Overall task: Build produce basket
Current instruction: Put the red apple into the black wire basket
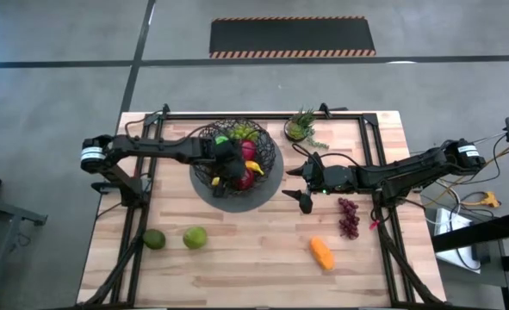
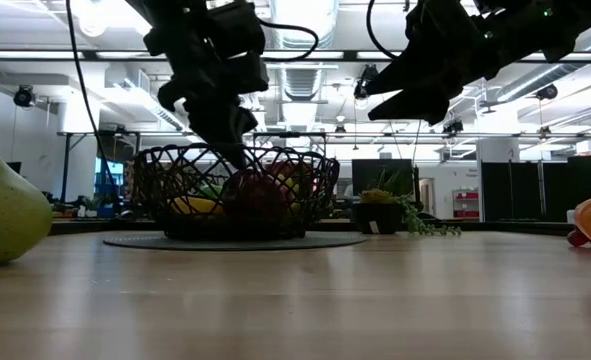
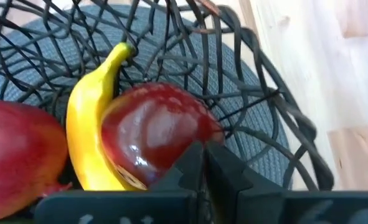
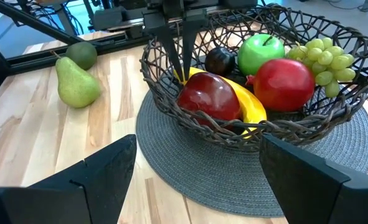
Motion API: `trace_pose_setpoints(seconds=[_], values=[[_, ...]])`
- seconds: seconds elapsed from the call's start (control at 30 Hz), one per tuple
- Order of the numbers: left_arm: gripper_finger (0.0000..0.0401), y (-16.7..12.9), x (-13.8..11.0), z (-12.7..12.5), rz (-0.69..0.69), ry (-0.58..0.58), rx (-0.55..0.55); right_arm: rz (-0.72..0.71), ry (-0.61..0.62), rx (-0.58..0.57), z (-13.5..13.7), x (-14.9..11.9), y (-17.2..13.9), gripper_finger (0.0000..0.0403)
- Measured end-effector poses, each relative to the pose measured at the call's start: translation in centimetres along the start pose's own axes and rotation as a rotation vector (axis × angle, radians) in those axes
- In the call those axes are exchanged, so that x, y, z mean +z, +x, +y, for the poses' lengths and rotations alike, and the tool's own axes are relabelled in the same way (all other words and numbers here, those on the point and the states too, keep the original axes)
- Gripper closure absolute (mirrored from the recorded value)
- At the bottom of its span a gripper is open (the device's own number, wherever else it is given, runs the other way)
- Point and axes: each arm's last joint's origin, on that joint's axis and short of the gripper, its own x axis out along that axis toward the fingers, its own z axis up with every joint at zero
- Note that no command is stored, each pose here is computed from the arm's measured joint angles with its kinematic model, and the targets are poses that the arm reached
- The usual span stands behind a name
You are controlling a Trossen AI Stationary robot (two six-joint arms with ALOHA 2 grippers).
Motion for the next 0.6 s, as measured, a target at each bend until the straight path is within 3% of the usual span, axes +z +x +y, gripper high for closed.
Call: trace_pose_setpoints(seconds=[0.6], values=[[0.0400,-0.1,1.0,1.6,-0.067,-0.007,0.357,-0.003,0.001,0.001,0.0,0.0,0.0,0.0081]])
